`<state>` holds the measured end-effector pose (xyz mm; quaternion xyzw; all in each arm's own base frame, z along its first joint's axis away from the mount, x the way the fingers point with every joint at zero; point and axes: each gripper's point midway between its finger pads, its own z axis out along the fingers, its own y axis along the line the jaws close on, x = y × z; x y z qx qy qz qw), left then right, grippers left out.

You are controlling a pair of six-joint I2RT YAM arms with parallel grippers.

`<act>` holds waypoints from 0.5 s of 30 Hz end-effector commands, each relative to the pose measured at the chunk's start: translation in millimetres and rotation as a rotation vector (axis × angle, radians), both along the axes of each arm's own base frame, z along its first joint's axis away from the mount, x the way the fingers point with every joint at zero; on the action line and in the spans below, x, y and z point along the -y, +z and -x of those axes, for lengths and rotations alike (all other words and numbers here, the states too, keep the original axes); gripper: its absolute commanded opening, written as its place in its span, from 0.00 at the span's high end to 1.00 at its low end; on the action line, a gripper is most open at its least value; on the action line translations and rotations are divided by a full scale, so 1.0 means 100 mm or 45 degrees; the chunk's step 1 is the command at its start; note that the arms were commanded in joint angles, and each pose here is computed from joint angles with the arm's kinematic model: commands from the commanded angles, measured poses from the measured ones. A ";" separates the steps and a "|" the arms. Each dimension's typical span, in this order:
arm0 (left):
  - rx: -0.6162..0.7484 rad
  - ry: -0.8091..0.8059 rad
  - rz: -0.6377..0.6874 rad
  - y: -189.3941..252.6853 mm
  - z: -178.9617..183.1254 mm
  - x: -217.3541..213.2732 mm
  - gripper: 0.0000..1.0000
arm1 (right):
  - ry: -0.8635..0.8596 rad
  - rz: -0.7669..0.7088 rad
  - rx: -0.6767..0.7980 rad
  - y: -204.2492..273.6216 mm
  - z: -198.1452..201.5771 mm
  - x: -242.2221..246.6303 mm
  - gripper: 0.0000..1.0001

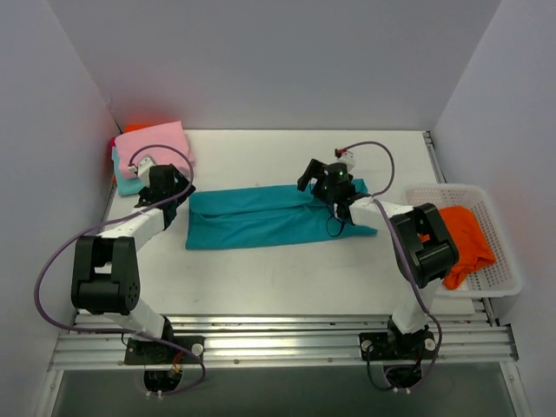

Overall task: Fold and stack the t-shirts
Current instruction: Fold the other side of the tshirt into a rectangle

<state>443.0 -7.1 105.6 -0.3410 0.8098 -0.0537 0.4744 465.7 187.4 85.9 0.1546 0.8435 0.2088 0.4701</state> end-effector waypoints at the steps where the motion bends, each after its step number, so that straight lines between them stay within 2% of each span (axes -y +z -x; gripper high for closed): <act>1: 0.075 -0.034 0.003 0.07 -0.14 -0.01 0.17 | -0.026 0.048 -0.007 -0.01 -0.05 -0.05 0.00; 15: 0.076 -0.048 0.075 -0.11 -0.16 -0.10 0.18 | -0.048 0.188 -0.053 -0.03 0.04 -0.11 0.00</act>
